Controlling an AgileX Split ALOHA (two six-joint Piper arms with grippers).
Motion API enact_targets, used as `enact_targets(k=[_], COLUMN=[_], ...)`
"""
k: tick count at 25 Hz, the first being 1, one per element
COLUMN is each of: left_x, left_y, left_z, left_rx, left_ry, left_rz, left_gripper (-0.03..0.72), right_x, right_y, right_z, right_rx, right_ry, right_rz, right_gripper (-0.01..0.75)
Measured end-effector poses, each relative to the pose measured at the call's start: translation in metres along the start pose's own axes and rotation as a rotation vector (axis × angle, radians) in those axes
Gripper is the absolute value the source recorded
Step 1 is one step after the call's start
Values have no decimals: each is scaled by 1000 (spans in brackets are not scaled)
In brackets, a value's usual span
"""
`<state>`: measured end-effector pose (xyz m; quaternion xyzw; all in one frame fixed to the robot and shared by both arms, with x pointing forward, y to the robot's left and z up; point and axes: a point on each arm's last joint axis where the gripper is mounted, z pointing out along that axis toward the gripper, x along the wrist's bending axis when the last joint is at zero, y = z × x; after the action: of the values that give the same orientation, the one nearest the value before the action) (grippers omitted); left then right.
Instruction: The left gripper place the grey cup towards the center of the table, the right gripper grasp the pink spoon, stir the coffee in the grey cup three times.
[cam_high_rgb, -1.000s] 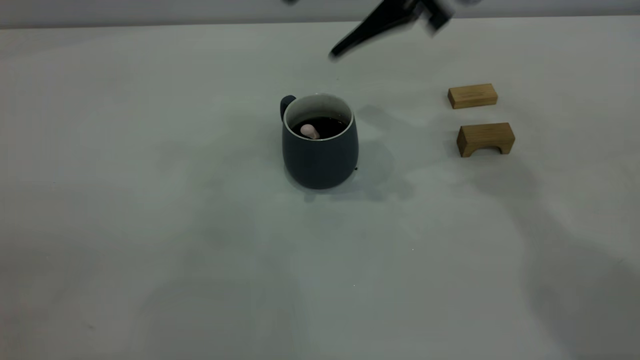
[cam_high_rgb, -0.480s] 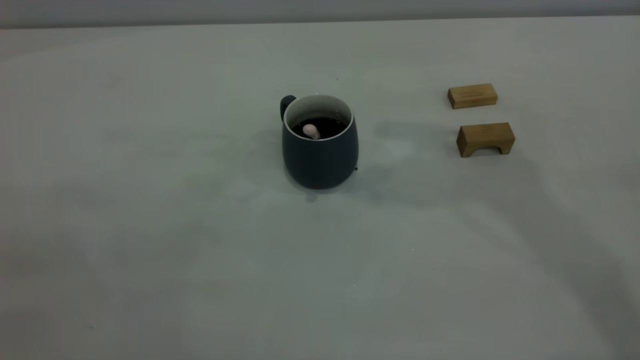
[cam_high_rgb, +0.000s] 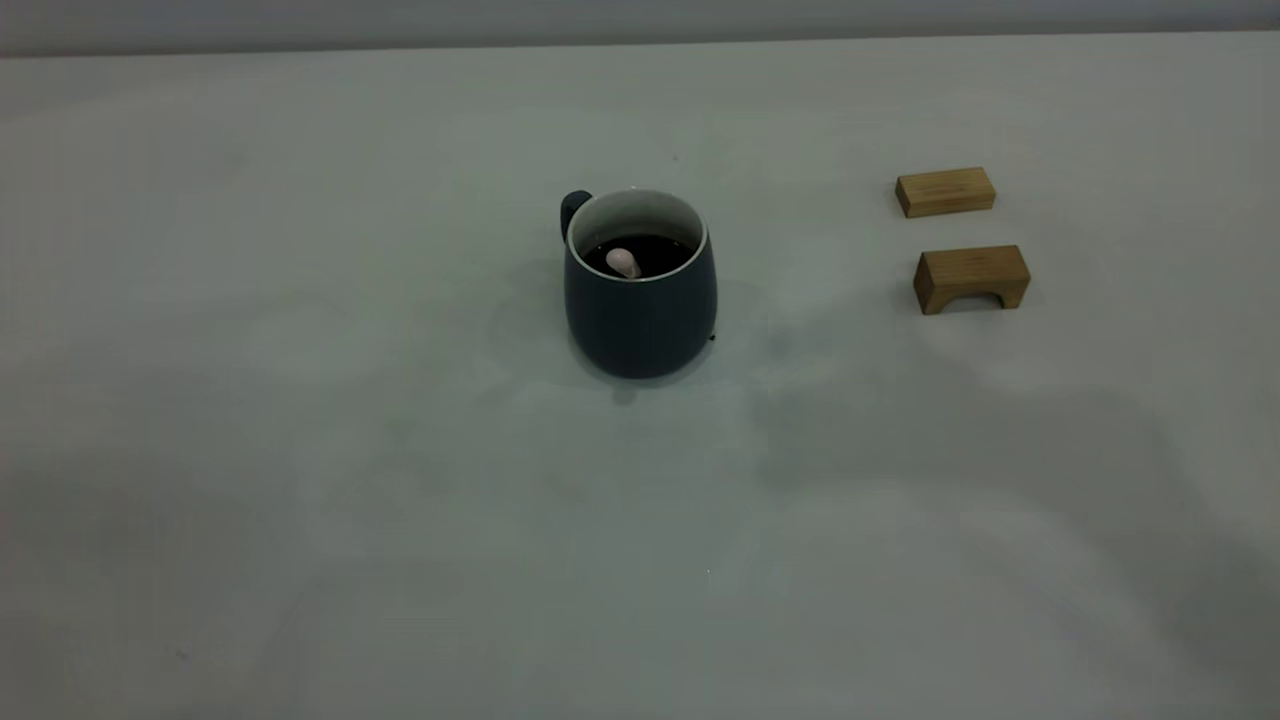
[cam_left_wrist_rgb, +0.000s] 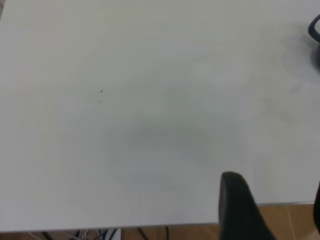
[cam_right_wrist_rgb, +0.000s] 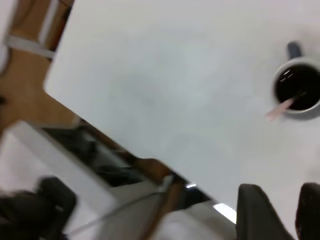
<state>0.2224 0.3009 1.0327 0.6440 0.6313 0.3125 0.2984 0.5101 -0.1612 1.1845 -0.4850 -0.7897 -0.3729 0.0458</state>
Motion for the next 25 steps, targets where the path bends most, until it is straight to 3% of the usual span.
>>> enact_targets(k=[3, 9, 16, 20, 25], left_x=[0, 0, 0, 0, 0], left_y=[0, 0, 0, 0, 0], left_z=[0, 0, 0, 0, 0], left_rx=[0, 0, 0, 0, 0], left_ry=[0, 0, 0, 0, 0], left_rz=[0, 0, 0, 0, 0], left_gripper=[434, 434, 434, 434, 434], right_x=[14, 21, 12, 5, -4], right_y=[-36, -144, -257, -291, -306], right_z=[-32, -78, -93, -81, -68], right_rx=[-24, -50, -204, -268, -317], right_ry=[-63, -262, -465, -534, -609], right_rz=[-100, -209, -164, -90, -3], right_gripper=[213, 215, 223, 229, 235])
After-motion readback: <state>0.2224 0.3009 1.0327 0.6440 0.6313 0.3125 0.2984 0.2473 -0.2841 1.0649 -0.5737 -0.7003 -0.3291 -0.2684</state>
